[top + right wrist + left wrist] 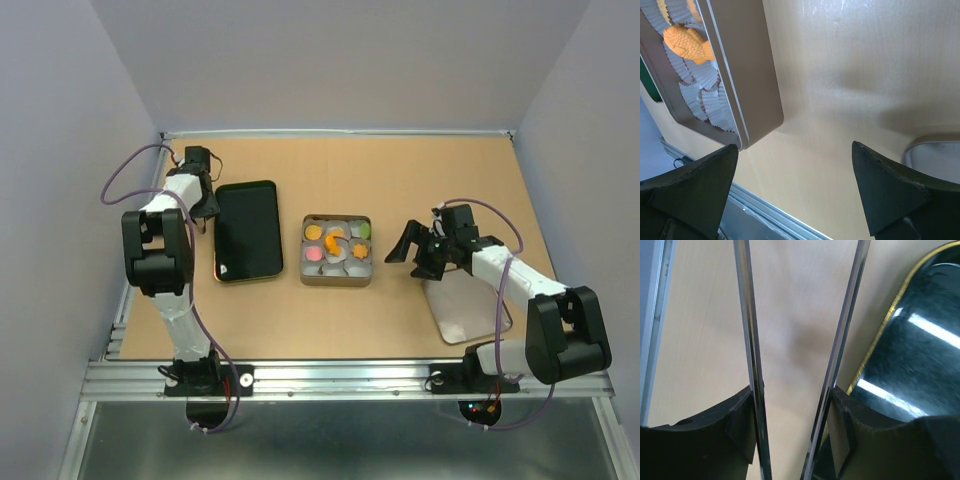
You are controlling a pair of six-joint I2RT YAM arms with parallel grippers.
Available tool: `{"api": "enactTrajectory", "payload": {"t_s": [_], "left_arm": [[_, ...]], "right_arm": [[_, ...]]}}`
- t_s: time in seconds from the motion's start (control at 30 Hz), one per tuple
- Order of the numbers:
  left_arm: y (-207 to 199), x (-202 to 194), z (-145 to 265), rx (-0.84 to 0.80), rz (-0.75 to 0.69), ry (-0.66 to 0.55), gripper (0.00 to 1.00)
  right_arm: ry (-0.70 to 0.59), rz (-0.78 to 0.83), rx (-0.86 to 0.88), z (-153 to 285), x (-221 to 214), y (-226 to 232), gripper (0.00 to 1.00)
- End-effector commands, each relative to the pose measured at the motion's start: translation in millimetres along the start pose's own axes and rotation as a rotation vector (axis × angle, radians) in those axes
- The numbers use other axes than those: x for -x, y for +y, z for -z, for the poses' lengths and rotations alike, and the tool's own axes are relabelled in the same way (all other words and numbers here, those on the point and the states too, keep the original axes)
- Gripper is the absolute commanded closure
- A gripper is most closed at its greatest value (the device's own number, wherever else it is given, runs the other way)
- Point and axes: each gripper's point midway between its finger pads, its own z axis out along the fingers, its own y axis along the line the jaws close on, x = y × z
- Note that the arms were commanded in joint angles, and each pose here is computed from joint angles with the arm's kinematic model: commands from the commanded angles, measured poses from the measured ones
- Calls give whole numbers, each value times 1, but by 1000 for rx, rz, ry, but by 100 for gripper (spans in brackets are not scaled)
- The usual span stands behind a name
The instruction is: Pack the cookies
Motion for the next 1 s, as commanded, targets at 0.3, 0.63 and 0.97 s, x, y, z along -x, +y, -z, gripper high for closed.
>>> {"api": "enactTrajectory", "payload": {"t_s": [0.3, 0.63, 0.97], "left_arm": [[28, 1, -20, 125, -89, -25, 15], [20, 29, 10, 31, -23, -86, 5], [-38, 67, 118, -198, -48, -284, 6]], "right_arm": [[-58, 54, 31, 2, 20, 12, 0], [-109, 73, -1, 12, 32, 13, 0], [-245, 73, -269, 55, 46, -19, 11]]}}
